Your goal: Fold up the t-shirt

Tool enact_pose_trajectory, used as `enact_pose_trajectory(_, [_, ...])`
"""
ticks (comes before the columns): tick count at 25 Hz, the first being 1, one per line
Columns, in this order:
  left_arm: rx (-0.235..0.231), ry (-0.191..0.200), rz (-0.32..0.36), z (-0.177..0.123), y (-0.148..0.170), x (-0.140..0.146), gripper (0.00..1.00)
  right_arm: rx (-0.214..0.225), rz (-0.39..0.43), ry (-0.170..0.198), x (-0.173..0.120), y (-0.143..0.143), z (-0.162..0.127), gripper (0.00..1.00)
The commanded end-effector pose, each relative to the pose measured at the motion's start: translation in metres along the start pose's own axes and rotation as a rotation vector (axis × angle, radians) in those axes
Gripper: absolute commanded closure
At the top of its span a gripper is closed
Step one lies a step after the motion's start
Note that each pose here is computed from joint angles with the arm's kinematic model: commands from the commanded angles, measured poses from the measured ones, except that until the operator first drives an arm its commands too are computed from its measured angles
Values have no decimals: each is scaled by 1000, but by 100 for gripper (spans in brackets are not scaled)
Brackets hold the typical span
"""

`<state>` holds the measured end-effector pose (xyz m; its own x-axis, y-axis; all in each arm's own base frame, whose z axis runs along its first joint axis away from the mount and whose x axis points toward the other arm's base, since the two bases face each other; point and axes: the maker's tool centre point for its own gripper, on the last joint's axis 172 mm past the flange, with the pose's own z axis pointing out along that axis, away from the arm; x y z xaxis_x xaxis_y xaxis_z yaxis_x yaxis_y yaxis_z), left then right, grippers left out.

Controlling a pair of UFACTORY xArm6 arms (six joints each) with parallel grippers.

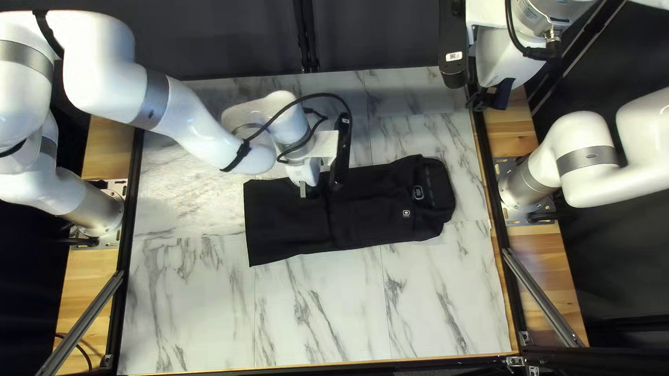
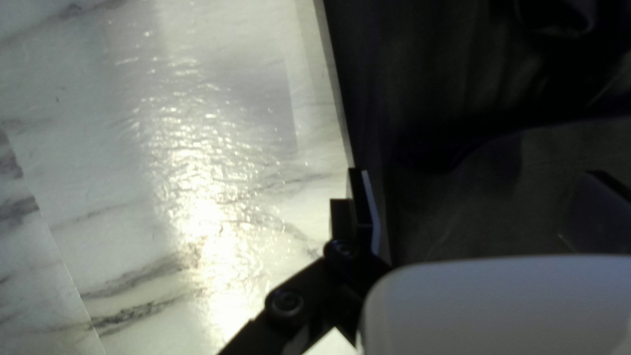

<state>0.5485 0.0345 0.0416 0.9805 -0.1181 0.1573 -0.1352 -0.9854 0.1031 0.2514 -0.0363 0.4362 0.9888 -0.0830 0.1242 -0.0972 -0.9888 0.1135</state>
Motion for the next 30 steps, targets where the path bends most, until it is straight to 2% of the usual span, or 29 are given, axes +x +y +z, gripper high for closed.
enact_pose_trajectory(1, [-8,-9,18,5,5,3,94,0,0,0,0,0,0,0])
enact_pose_trajectory(4, [-14,-13,29,4,6,4,98,0,0,0,0,0,0,0])
enact_pose_trajectory(25, [5,5,49,-6,9,28,99,0,0,0,0,0,0,0])
enact_pose_trajectory(26, [5,4,49,-6,9,28,90,0,0,0,0,0,0,0])
enact_pose_trajectory(27, [7,2,48,-5,9,28,21,0,0,0,0,0,0,0])
enact_pose_trajectory(28, [7,1,45,-7,11,27,0,0,0,0,0,0,0,0])
enact_pose_trajectory(30, [12,2,41,-13,15,27,0,0,0,0,0,0,0,0])
